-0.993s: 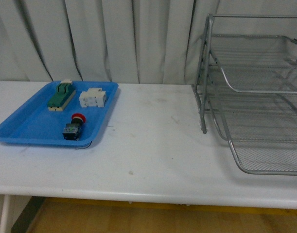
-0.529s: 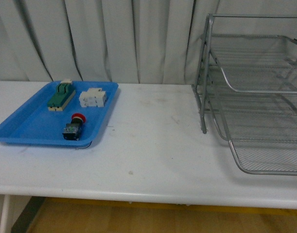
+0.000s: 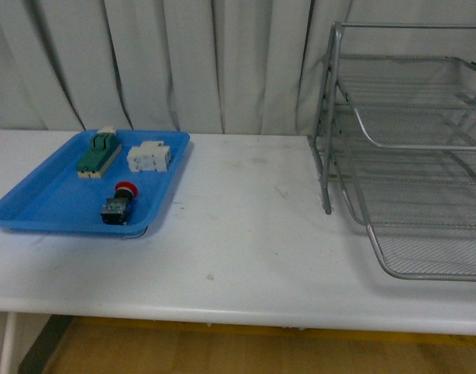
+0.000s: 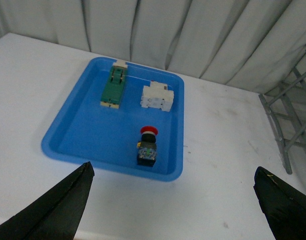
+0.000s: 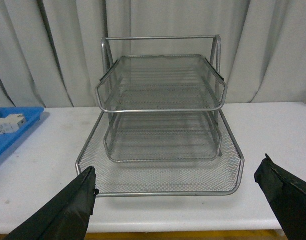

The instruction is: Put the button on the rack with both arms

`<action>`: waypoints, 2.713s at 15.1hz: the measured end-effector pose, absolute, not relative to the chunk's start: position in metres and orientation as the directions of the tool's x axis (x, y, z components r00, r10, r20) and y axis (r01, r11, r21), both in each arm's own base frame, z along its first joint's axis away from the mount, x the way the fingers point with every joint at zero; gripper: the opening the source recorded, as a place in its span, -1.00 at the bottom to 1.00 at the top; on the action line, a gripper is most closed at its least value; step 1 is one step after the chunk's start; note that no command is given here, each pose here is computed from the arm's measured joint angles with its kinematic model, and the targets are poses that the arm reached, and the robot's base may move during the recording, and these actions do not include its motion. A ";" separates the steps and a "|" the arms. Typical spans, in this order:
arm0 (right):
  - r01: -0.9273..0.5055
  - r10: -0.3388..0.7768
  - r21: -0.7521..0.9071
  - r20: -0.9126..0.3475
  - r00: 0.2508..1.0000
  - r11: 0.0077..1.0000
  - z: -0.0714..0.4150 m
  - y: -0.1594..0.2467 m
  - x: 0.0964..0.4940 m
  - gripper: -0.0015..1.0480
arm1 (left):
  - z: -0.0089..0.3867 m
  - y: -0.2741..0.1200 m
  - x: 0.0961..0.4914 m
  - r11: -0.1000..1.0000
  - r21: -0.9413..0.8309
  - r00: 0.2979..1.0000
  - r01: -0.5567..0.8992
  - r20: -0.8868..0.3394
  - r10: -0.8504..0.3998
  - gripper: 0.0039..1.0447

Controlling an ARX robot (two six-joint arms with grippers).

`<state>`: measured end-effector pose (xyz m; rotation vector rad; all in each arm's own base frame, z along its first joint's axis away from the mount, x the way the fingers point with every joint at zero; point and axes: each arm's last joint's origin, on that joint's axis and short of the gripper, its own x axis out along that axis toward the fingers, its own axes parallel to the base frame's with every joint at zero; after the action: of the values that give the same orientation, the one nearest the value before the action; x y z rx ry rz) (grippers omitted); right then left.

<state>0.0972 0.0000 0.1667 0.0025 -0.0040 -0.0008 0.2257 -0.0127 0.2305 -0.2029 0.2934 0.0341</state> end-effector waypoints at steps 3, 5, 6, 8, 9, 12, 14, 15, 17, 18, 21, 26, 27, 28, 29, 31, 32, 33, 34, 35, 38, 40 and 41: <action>0.001 -0.001 0.002 0.004 1.000 1.000 0.167 0.000 0.097 0.87 | 0.209 -0.029 0.333 0.995 -0.100 0.896 -0.023 -0.443 -0.024 0.88; 0.001 -0.001 0.002 0.004 1.000 1.000 0.167 0.000 0.097 0.87 | 0.167 -0.036 0.395 1.000 -0.019 0.819 -0.024 -0.573 0.009 0.88; 0.001 -0.001 0.002 0.004 1.000 1.000 0.167 0.000 0.097 0.87 | 0.147 -0.037 0.414 1.000 -0.003 0.783 -0.017 -0.622 0.011 0.88; 0.001 -0.001 0.002 0.004 1.000 1.000 0.167 0.000 0.097 0.87 | 0.119 -0.033 0.439 0.999 0.024 0.735 -0.029 -0.677 0.038 0.88; 0.001 -0.001 0.002 0.004 1.000 1.000 0.167 0.000 0.097 0.87 | 0.113 -0.029 0.445 0.999 0.038 0.719 -0.032 -0.693 0.049 0.88; 0.001 -0.001 0.002 0.004 1.000 1.000 0.167 0.000 0.097 0.87 | 0.104 -0.019 0.456 1.000 -0.002 0.687 -0.016 -0.726 0.010 0.88; 0.001 -0.001 0.002 0.004 1.000 1.000 0.167 0.000 0.097 0.87 | 0.096 -0.018 0.459 1.000 -0.006 0.670 -0.003 -0.743 -0.003 0.88; 0.001 -0.001 0.002 0.004 1.000 1.000 0.167 0.000 0.097 0.87 | 0.092 -0.019 0.462 1.000 -0.009 0.664 0.019 -0.748 -0.020 0.88; 0.001 -0.001 0.002 0.004 1.000 1.000 0.167 0.000 0.097 0.87 | 0.084 -0.019 0.467 0.999 0.010 0.653 0.041 -0.757 -0.019 0.88; 0.001 -0.001 0.002 0.004 1.000 1.000 0.167 0.000 0.097 0.87 | 0.079 -0.020 0.469 0.999 0.016 0.641 0.047 -0.767 -0.018 0.88; 0.001 -0.001 0.002 0.004 1.000 1.000 0.167 0.000 0.097 0.87 | 0.062 -0.018 0.471 0.998 0.033 0.603 0.059 -0.797 -0.009 0.88; 0.001 -0.001 0.002 0.004 1.000 1.000 0.167 0.000 0.097 0.87 | 0.062 -0.019 0.474 0.997 0.021 0.612 0.068 -0.790 -0.025 0.32; 0.001 -0.001 0.002 0.004 1.000 1.000 0.167 0.000 0.097 0.87 | 0.062 -0.019 0.474 0.997 0.021 0.611 0.068 -0.791 -0.025 0.15; 0.001 -0.001 0.002 0.004 1.000 1.000 0.167 0.000 0.097 0.87 | 0.062 -0.019 0.474 0.998 0.021 0.611 0.067 -0.791 -0.024 -0.06; 0.001 -0.001 0.002 0.004 1.000 1.000 0.167 0.000 0.097 0.87 | 0.062 -0.017 0.474 0.998 0.021 0.612 0.064 -0.790 -0.023 -0.22; 0.001 -0.001 0.002 0.004 1.000 1.000 0.167 0.000 0.097 0.87 | 0.066 -0.014 0.475 0.998 0.018 0.627 0.052 -0.779 -0.019 -0.31; 0.000 0.000 0.002 0.004 1.000 1.000 0.167 0.000 0.097 0.87 | 0.073 -0.014 0.472 0.999 0.009 0.652 0.054 -0.758 -0.028 -0.31; 0.001 -0.001 0.002 0.004 1.000 1.000 0.167 0.000 0.097 0.87 | 0.089 -0.014 0.465 0.999 -0.009 0.681 0.049 -0.731 -0.040 -0.31; 0.000 0.000 0.002 0.004 1.000 1.000 0.167 0.000 0.097 0.87 | 0.117 -0.014 0.452 0.998 -0.016 0.737 0.056 -0.674 -0.053 -0.32; 0.001 -0.001 0.002 0.004 1.000 1.000 0.167 0.000 0.097 0.87 | 0.149 -0.017 0.436 0.998 -0.016 0.797 0.063 -0.601 -0.060 -0.32; 0.001 -0.001 0.002 0.004 1.000 1.000 0.167 0.000 0.097 0.87 | 0.214 -0.026 0.352 0.994 -0.032 0.871 0.100 -0.481 -0.103 -0.32; 0.001 -0.001 0.002 0.004 1.000 1.000 0.167 0.000 0.097 0.87 | 0.212 -0.025 0.295 0.993 -0.061 0.854 0.097 -0.507 -0.115 -0.32; 0.001 -0.001 0.002 0.004 1.000 1.000 0.167 0.000 0.097 0.87 | 0.210 -0.022 0.275 0.995 -0.064 0.857 0.075 -0.506 -0.097 -0.32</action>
<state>0.0972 0.0000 0.1667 0.0025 -0.0040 -0.0008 0.2748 -0.0221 0.2095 -0.0424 0.5337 -0.0905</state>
